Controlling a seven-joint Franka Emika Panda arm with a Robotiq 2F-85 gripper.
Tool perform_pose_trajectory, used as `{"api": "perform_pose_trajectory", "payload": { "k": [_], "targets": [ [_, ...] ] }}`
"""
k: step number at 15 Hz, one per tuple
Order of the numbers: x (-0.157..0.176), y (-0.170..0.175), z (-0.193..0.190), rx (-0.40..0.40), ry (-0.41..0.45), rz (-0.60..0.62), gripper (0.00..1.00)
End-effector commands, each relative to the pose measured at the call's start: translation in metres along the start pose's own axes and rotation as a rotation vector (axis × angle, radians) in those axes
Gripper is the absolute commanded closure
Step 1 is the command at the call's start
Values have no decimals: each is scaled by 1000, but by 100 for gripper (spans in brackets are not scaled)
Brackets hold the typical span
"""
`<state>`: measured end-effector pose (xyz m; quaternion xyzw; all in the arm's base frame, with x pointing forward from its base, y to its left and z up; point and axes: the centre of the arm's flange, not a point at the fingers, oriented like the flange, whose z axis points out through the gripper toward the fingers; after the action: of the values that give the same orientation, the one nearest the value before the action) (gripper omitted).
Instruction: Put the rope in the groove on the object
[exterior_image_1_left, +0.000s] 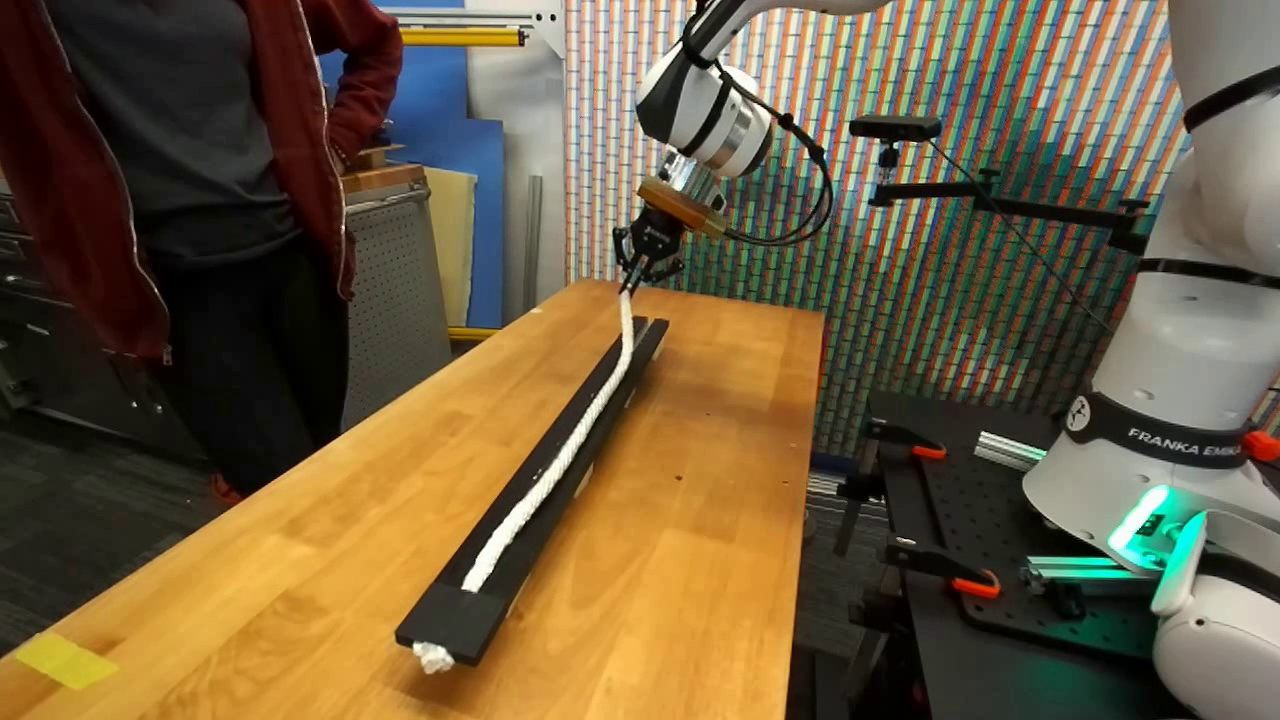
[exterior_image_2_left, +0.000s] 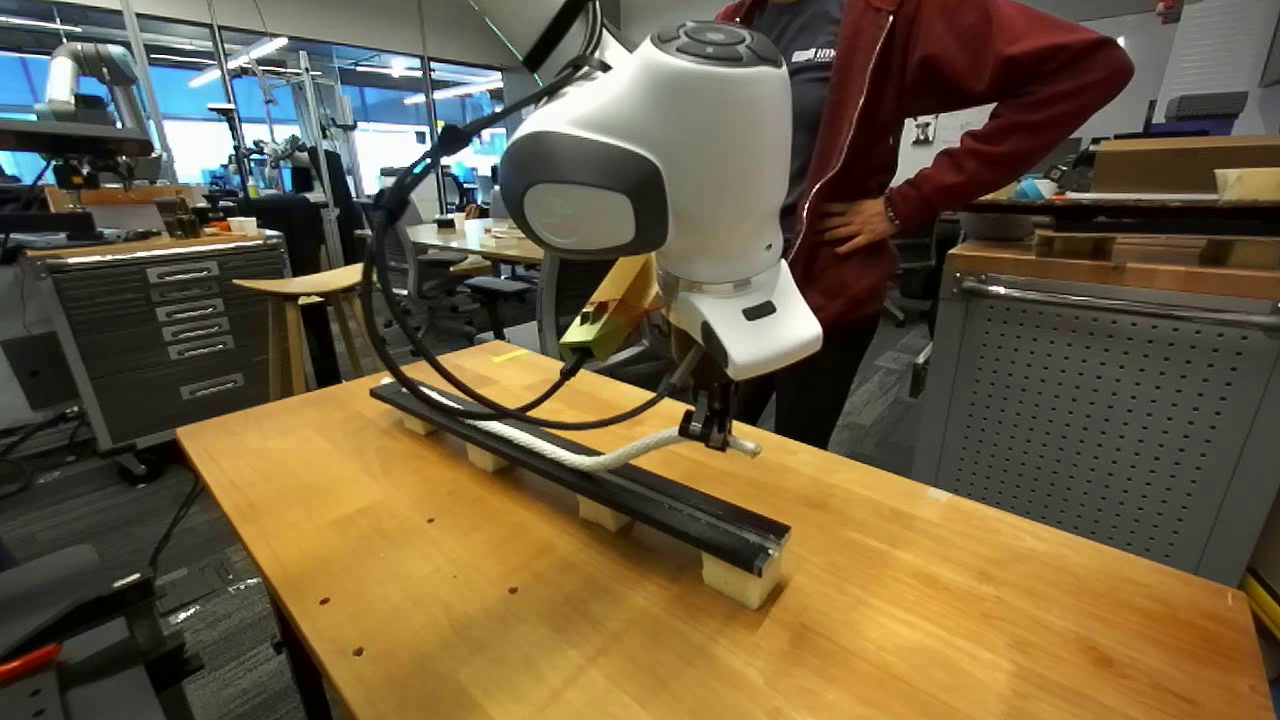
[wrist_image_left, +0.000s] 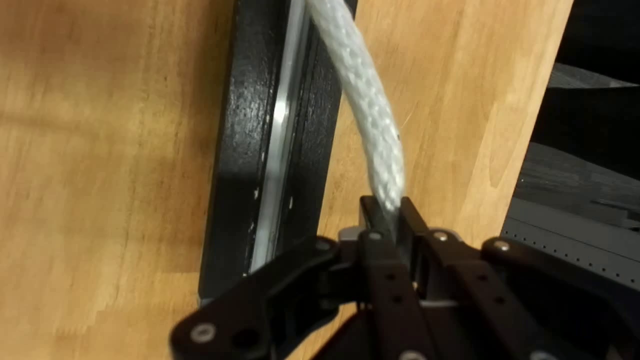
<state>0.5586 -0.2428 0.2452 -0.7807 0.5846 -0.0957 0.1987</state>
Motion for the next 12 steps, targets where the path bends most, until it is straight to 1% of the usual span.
{"api": "perform_pose_trajectory", "payload": {
  "k": [1,7,12],
  "targets": [
    [16,-9,14,-30,23,-1,97],
    [22,15,37,-84,14,21,97],
    [19,21,51,-133,22,36,97]
  ]
}}
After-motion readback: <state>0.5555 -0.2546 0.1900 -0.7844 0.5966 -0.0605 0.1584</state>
